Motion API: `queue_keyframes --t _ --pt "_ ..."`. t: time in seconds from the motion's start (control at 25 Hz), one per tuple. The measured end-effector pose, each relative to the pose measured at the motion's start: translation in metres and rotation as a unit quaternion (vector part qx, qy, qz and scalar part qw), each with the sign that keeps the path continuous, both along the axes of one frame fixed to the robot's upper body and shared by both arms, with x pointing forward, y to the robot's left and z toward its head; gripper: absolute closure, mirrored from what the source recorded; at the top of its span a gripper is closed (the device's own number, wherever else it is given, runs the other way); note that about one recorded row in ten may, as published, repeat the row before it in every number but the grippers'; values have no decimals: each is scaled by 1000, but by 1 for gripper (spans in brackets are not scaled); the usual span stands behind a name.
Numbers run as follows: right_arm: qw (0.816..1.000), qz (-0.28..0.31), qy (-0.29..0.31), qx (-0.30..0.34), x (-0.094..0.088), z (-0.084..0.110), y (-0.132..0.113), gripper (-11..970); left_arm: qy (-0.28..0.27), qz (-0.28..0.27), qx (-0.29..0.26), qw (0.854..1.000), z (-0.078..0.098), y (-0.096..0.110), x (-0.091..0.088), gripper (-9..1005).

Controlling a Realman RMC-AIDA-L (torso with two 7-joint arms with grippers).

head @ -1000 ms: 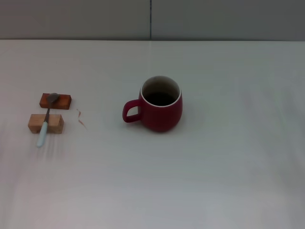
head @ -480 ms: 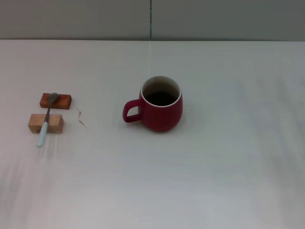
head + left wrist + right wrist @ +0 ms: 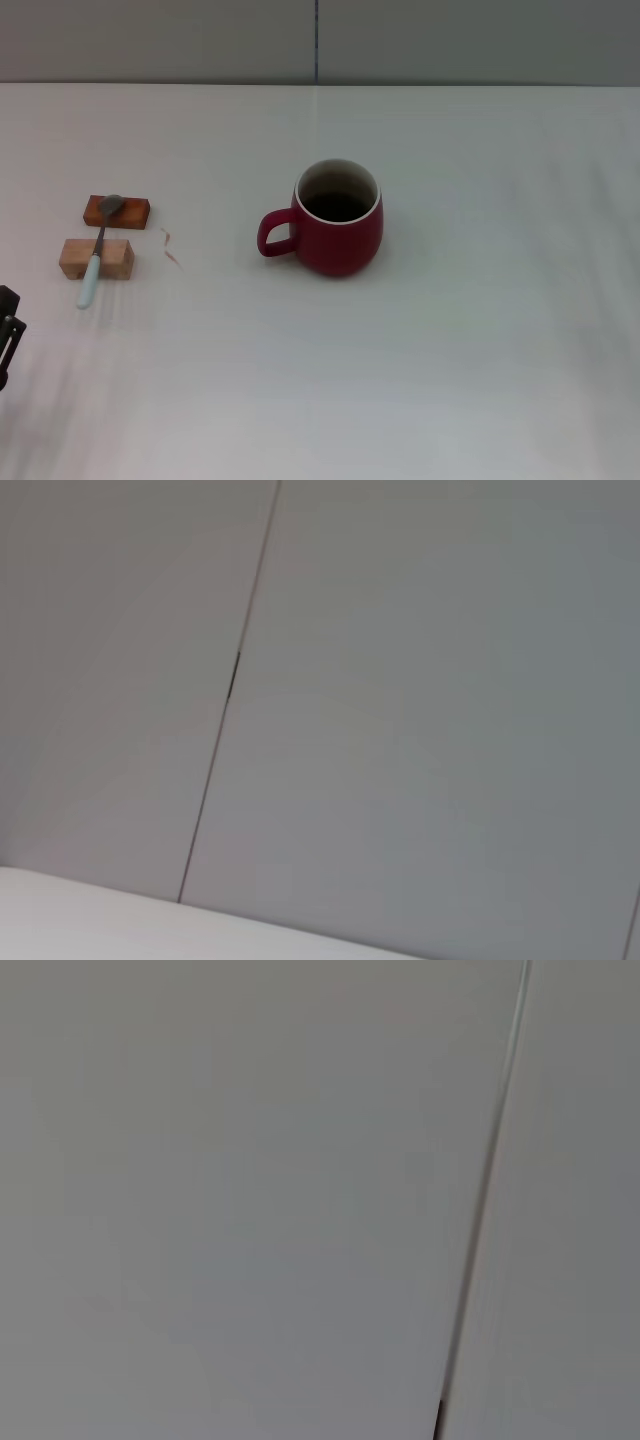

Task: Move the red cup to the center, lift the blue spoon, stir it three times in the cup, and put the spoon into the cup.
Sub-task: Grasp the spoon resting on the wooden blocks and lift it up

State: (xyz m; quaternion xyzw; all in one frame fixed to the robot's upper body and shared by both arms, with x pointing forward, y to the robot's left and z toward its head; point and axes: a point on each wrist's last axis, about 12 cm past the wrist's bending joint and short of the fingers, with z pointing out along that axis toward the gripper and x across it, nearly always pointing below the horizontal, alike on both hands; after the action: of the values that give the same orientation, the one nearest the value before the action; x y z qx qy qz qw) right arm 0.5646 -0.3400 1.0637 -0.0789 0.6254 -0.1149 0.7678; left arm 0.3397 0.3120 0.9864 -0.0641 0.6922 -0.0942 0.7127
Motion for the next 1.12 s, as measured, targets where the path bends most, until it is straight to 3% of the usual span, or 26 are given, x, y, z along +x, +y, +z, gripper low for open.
queue_keyframes --t 0.28,0.6,0.88,1.12 --pt "1000 0 3 -3 4 2 -2 238 28 -25 23 999 -3 -29 -2 239" --pt "1000 -1 6 -3 5 2 -2 238 44 -29 46 998 -5 -39 -6 241" --pt "1000 0 5 -3 5 2 -1 237 69 -32 76 994 -7 -57 0 243" --pt "1000 -2 7 -3 4 1 -2 237 77 -31 80 993 -9 -60 5 245"
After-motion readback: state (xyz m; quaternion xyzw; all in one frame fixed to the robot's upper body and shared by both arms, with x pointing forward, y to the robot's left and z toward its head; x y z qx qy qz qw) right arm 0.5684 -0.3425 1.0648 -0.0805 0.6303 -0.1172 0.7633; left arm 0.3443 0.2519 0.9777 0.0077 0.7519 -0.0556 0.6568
